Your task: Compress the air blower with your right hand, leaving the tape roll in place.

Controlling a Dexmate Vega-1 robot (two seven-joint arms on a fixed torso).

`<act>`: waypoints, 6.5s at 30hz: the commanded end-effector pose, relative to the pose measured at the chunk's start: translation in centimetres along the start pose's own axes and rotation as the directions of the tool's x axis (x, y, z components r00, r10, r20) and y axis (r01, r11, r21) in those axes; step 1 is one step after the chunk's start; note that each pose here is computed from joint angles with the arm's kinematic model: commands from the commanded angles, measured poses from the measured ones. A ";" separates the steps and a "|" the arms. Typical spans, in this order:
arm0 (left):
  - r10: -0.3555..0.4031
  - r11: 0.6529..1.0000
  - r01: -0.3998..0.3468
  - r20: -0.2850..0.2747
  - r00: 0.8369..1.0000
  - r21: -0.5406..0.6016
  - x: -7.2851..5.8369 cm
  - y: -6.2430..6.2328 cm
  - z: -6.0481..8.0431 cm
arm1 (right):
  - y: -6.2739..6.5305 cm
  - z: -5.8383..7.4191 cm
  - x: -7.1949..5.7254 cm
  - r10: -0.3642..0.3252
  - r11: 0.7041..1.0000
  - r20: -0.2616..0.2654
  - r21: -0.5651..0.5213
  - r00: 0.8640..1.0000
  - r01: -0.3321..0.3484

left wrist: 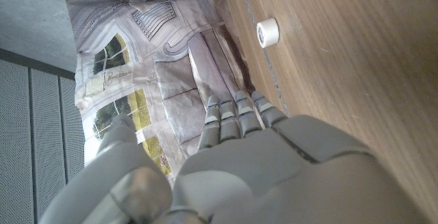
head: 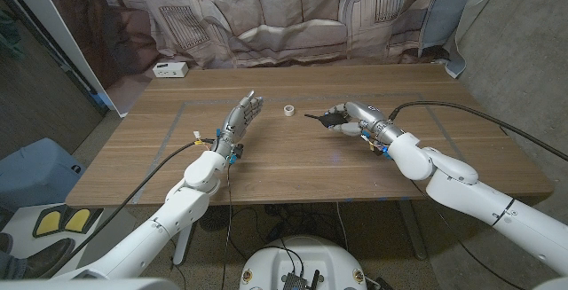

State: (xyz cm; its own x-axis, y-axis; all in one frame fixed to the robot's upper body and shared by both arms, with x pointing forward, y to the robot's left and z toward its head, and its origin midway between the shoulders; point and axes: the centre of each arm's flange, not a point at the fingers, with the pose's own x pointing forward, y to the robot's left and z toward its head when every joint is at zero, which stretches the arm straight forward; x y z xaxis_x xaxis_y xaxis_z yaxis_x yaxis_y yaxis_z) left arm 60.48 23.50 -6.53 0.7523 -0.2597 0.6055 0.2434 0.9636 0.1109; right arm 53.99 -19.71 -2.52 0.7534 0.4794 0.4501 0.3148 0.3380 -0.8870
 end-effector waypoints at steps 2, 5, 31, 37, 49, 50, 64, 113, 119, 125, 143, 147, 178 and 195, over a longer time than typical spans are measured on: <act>-0.009 1.000 0.009 0.003 1.000 0.001 0.5 -0.3 0.0 | 1.5 0.2 0.6 0.032 0.999 -0.016 -0.021 0.999 -0.032; -0.011 1.000 0.011 0.007 1.000 0.006 0.6 -0.3 0.2 | 1.8 0.4 0.8 0.042 0.999 -0.015 -0.025 0.999 -0.043; -0.014 1.000 0.014 0.005 1.000 0.008 0.6 -0.4 0.4 | 3.3 -0.6 1.5 0.103 0.994 -0.062 -0.040 0.993 -0.105; -0.013 1.000 0.013 0.004 1.000 0.012 0.5 -0.4 0.4 | 3.8 -1.0 1.5 0.105 0.994 -0.074 -0.036 0.992 -0.108; -0.006 1.000 0.006 0.005 1.000 0.008 0.3 -0.5 0.3 | 4.6 -1.8 1.7 0.119 0.991 -0.089 -0.053 0.989 -0.124; -0.006 1.000 0.006 0.005 1.000 0.008 0.3 -0.5 0.3 | 4.6 -1.8 1.7 0.119 0.991 -0.089 -0.053 0.989 -0.124; -0.005 1.000 0.005 0.004 1.000 0.003 0.2 -0.5 0.1 | 5.2 -1.8 1.6 0.109 0.987 -0.105 -0.108 0.988 -0.121; 0.001 1.000 -0.001 0.001 1.000 -0.009 -0.8 -0.5 -0.2 | 5.2 -1.7 1.3 0.137 0.974 -0.156 -0.156 0.978 -0.161; -0.002 1.000 0.002 0.002 1.000 -0.007 -0.7 -0.6 -0.1 | 5.2 -1.7 1.2 0.135 0.973 -0.163 -0.163 0.977 -0.161; -0.003 1.000 0.003 0.002 1.000 -0.007 -0.7 -0.6 -0.1 | 5.2 -1.8 1.2 0.130 0.972 -0.169 -0.171 0.977 -0.159; -0.004 1.000 0.004 0.006 1.000 -0.002 -0.6 -0.9 0.1 | 5.2 -1.9 1.0 0.127 0.971 -0.180 -0.179 0.976 -0.159; -0.001 1.000 0.001 0.004 1.000 -0.006 -0.7 -0.9 0.0 | 5.1 -1.8 0.9 0.136 0.968 -0.186 -0.186 0.973 -0.171; -0.015 1.000 0.015 -0.004 1.000 -0.007 -0.4 -0.9 0.0 | 3.7 -2.1 -0.1 0.048 0.997 -0.145 -0.051 0.988 -0.056; -0.016 1.000 0.016 0.000 1.000 -0.001 -0.5 -0.9 0.2 | 2.6 -2.4 -0.6 -0.049 0.994 -0.101 0.088 0.994 0.058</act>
State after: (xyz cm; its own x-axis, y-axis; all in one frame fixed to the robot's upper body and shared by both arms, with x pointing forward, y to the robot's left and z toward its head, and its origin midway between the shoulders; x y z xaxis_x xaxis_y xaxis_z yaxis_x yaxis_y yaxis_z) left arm 59.93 22.75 -6.97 0.7510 -0.2737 0.6009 0.2582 0.9593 0.1143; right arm 56.22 -20.61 -5.85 0.8239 0.3822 0.4185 0.2914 0.3476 -0.8912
